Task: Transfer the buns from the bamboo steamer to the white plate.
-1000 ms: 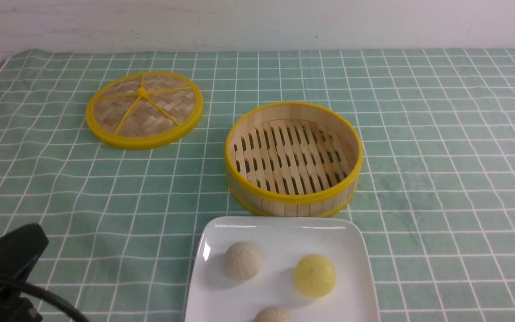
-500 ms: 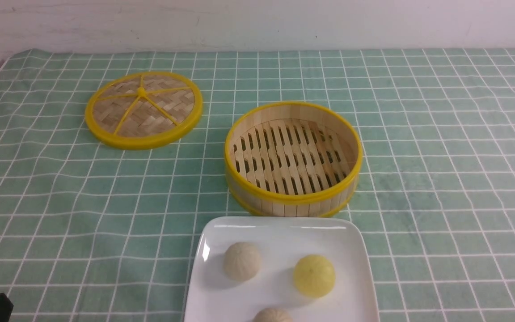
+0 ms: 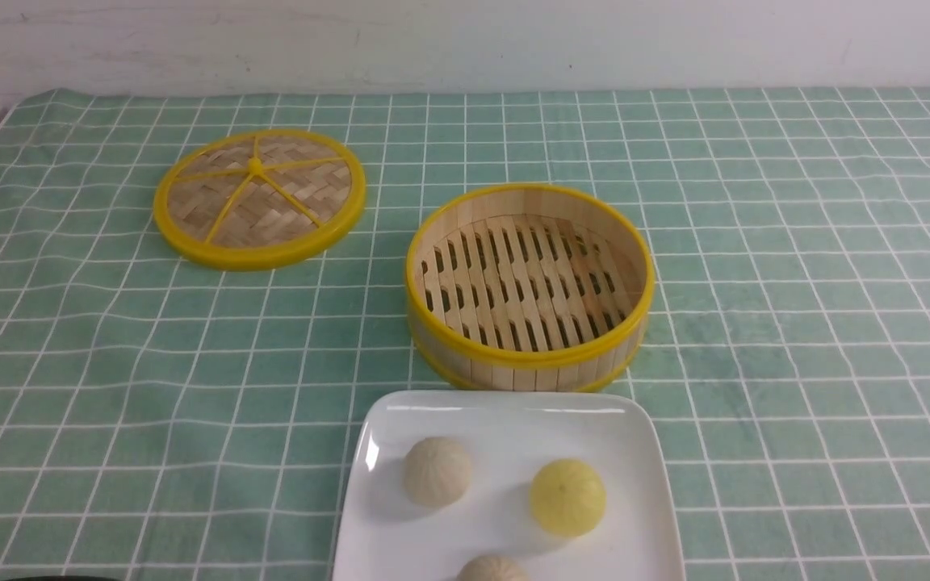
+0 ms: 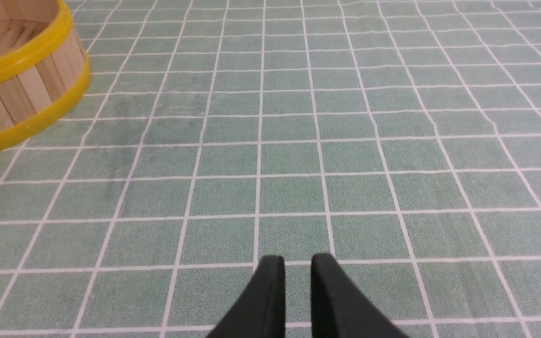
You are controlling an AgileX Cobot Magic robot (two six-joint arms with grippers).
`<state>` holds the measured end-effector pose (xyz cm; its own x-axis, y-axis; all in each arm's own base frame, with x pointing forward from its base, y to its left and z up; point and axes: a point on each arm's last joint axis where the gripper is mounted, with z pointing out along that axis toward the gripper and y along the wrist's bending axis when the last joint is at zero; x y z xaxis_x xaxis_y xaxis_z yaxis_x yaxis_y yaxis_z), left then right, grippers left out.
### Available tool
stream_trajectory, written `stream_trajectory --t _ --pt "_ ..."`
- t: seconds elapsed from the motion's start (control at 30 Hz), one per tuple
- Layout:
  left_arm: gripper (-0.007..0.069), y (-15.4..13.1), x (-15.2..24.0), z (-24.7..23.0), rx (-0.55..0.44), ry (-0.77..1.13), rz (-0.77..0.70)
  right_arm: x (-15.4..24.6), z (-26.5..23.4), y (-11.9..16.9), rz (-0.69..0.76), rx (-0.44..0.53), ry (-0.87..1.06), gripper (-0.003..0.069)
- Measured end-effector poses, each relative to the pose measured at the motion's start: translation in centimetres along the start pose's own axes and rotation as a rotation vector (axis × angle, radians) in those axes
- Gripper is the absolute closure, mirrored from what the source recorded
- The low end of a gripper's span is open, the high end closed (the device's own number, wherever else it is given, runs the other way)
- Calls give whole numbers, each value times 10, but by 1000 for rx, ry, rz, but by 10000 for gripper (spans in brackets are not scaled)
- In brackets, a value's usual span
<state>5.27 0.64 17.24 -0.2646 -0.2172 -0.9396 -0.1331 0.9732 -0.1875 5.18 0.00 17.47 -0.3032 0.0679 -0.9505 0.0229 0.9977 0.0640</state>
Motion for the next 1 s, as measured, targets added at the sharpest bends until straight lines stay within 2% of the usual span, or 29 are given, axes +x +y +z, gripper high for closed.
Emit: stream_trajectory --t 1.0 --pt "550 -1 0 0 23 6 13 0 0 0 -3 0 0 508"
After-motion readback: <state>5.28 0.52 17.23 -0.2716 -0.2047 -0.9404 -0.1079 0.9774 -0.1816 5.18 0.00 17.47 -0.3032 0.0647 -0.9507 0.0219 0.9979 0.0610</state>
